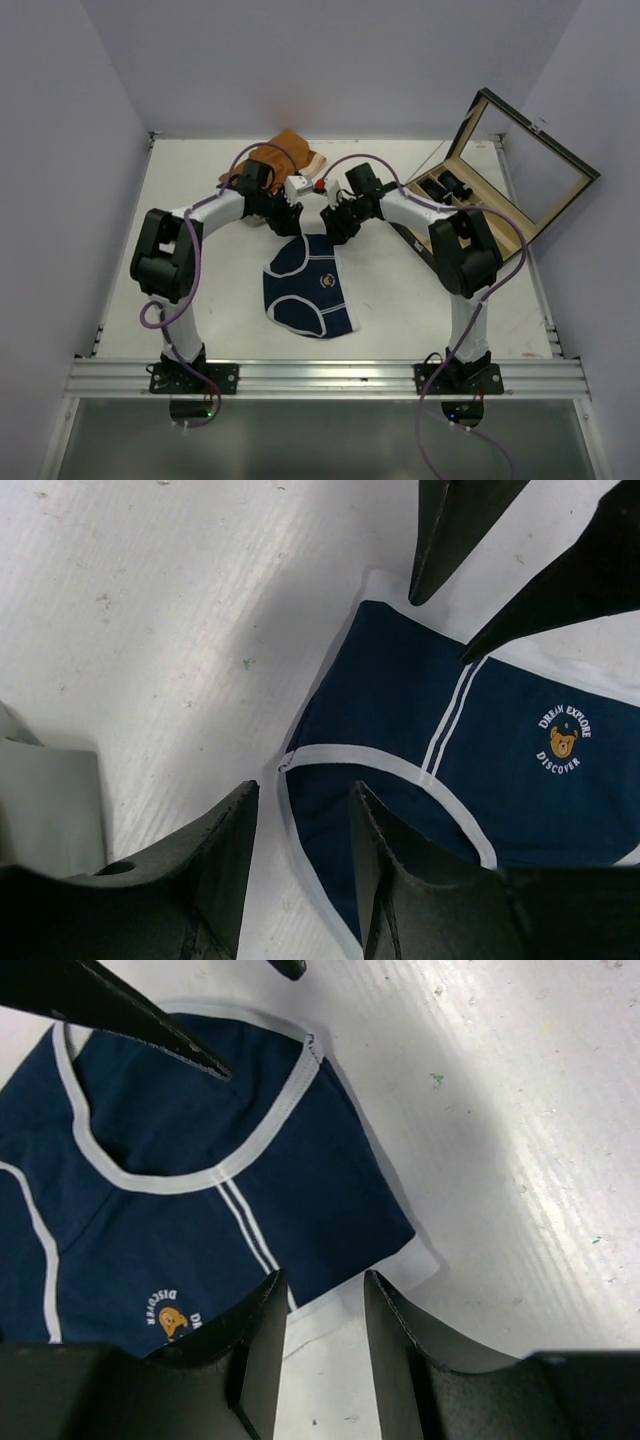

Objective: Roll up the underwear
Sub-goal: Fold the underwear

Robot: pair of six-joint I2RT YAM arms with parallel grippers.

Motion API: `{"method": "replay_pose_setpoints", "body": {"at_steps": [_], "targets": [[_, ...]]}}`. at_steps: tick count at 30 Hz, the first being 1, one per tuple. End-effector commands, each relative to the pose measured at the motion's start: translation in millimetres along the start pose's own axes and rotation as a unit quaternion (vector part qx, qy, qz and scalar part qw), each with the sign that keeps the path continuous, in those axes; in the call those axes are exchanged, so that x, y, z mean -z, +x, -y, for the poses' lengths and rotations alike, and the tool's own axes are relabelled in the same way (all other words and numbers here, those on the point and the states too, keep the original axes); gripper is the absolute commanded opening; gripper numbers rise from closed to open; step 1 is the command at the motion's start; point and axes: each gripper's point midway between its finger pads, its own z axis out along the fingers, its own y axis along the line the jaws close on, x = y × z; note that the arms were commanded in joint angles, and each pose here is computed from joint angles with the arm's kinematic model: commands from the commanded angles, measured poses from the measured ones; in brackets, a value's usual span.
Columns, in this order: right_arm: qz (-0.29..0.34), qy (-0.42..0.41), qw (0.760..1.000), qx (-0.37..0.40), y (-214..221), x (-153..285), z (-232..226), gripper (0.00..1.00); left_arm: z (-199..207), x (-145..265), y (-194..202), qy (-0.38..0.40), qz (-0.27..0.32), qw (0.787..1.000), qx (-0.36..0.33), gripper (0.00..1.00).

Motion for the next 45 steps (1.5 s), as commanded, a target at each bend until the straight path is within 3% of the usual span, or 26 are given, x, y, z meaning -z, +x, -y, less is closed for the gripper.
{"method": "replay_pose_setpoints", "body": {"at_steps": [1,14,24,33,37,45], "targets": [[0.039,0.016,0.998,0.04,-27.2,4.2,16.2,0.41,-1.0,-11.4,-16.0,0.019,0.042,0.999,-0.014,0.46],[0.077,-0.011,0.996,0.043,-29.6,-3.8,28.1,0.49,-4.9,-34.2,6.4,0.037,0.024,0.999,0.01,0.47],[0.038,-0.051,0.998,0.009,-19.0,-21.2,27.2,0.42,-6.3,-35.8,10.2,0.042,0.014,0.999,0.019,0.29],[0.036,-0.071,0.997,0.01,-21.5,-18.2,25.9,0.14,-10.9,-32.1,3.0,0.042,0.023,0.999,0.024,0.1],[0.044,-0.077,0.996,0.014,-26.8,-10.8,27.1,0.08,-13.9,-26.0,-5.7,0.038,0.037,0.998,0.017,0.0],[0.075,-0.084,0.994,0.011,-50.4,10.1,27.9,0.0,-19.3,-7.6,-36.0,0.023,0.078,0.997,-0.016,0.0]]}}
